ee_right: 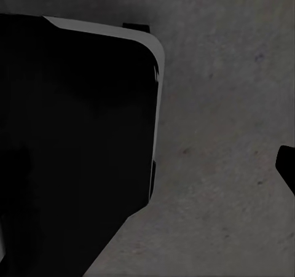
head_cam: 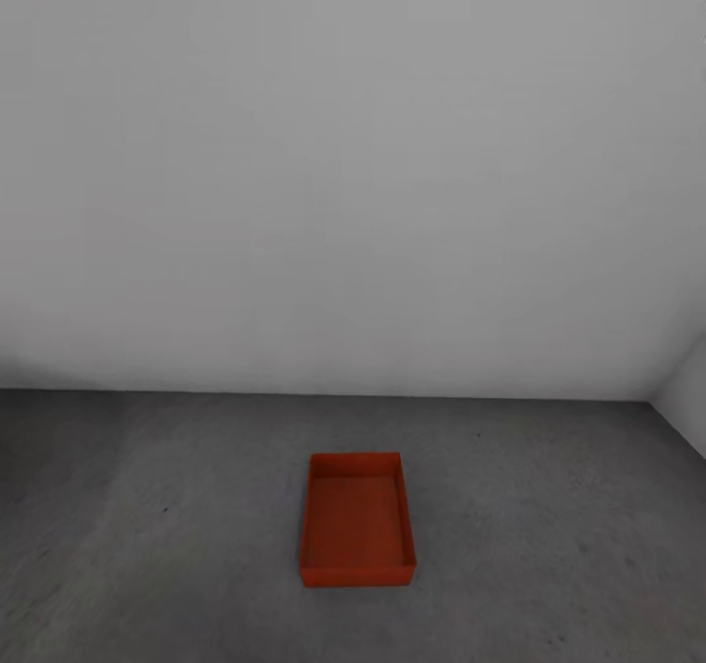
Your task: Move the two storage containers from the living room to the garage. In the garage, place one container on the floor and stack the other container on top of it (either order is fine).
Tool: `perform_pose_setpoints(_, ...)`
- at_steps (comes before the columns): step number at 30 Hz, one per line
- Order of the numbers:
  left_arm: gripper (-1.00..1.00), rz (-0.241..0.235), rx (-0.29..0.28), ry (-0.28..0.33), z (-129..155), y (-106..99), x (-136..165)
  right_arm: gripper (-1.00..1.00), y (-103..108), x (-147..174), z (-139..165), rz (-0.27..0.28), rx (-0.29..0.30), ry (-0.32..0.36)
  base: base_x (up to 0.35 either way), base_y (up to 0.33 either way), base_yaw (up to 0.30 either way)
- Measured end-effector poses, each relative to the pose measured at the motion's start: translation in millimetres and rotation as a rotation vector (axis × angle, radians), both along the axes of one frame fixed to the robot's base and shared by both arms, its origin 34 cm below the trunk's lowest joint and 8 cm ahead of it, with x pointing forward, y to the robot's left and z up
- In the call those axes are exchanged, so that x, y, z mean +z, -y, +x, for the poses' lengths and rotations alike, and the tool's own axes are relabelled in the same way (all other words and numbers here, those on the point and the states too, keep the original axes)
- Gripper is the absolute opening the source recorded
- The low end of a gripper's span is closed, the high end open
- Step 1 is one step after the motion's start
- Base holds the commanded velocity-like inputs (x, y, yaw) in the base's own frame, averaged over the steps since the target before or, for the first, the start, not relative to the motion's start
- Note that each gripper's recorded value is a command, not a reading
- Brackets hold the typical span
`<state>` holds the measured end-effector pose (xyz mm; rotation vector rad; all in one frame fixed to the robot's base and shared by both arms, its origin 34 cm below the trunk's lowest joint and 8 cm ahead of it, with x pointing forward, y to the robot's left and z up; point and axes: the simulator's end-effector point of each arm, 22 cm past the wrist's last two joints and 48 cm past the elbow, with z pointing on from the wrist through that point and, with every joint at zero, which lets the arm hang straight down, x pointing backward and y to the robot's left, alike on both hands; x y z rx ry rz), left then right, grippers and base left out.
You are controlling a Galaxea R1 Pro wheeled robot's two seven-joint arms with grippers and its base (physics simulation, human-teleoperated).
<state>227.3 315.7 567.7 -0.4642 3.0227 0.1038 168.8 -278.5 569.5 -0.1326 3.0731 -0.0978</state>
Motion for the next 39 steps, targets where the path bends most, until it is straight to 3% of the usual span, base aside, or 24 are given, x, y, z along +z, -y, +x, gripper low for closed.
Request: perform_pose_setpoints(39,1.00,0.000,0.000,0.063,24,0,7,1.00,0,3,24,0.000,-0.001,0.063,0.000,0.000,0.000)
